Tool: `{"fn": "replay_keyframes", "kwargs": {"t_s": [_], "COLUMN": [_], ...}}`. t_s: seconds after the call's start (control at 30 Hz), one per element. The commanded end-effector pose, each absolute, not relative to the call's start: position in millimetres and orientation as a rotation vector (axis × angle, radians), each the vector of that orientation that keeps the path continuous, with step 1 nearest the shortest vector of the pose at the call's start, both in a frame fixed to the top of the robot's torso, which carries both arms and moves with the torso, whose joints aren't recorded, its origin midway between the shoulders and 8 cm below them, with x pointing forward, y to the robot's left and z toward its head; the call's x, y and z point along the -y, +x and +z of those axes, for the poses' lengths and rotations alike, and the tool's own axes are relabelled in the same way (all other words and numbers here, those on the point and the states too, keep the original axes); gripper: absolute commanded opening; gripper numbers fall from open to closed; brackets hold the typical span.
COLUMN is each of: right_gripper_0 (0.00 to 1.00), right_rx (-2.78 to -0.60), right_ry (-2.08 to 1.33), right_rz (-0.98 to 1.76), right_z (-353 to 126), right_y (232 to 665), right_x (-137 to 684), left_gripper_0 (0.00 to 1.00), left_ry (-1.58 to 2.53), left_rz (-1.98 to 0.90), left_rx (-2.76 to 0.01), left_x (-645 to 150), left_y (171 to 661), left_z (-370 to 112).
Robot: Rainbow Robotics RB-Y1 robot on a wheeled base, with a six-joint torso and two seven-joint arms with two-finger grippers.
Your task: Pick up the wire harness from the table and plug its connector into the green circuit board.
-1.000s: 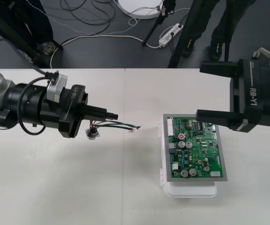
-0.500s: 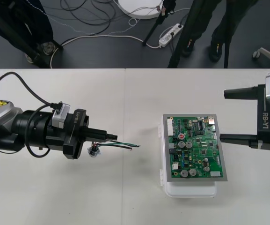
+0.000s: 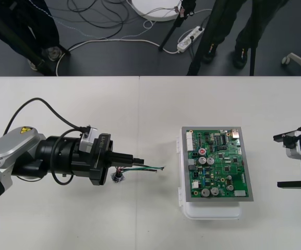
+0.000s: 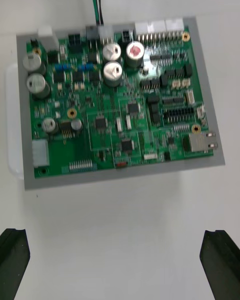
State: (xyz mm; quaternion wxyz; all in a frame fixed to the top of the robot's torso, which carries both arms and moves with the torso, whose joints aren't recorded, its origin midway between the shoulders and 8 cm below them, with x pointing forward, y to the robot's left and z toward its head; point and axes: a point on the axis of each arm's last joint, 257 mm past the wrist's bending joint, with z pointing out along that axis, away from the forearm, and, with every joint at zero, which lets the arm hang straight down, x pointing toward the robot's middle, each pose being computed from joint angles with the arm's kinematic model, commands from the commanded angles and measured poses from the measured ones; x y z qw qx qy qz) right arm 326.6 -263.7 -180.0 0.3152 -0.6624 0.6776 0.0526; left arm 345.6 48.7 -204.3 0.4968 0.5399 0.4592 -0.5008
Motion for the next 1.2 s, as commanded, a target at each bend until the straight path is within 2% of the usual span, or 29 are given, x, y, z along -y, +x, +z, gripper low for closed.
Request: {"fn": "replay_keyframes", "kwargs": {"t_s": [0.03, 0.4, 0.8, 1.2], "right_gripper_0": [1.0, 1.0, 1.0, 1.0], "right_rx": [-1.813, -1.845, -1.835, -1.874], "right_ry": [-1.821, -1.942, -2.016, -1.978], "right_rz": [-0.009, -0.158, -0.342, -0.372], "right_z": [-181, -218, -238, -252], "right_y": [327, 336, 356, 377], "right_x": [284, 293, 298, 296], "left_gripper_0": [0.0, 0.0, 0.0, 0.0], "left_ry": [1.366, 1.427, 1.414, 1.398], "left_rz": [-1.214, -1.143, -1.082, -1.036], "left_rx": [-0.977, -0.971, -0.97, -0.994], "left_x": [-29, -17, 7, 23], "left_y": [322, 324, 334, 344], "left_z": [-209, -226, -231, -236]}}
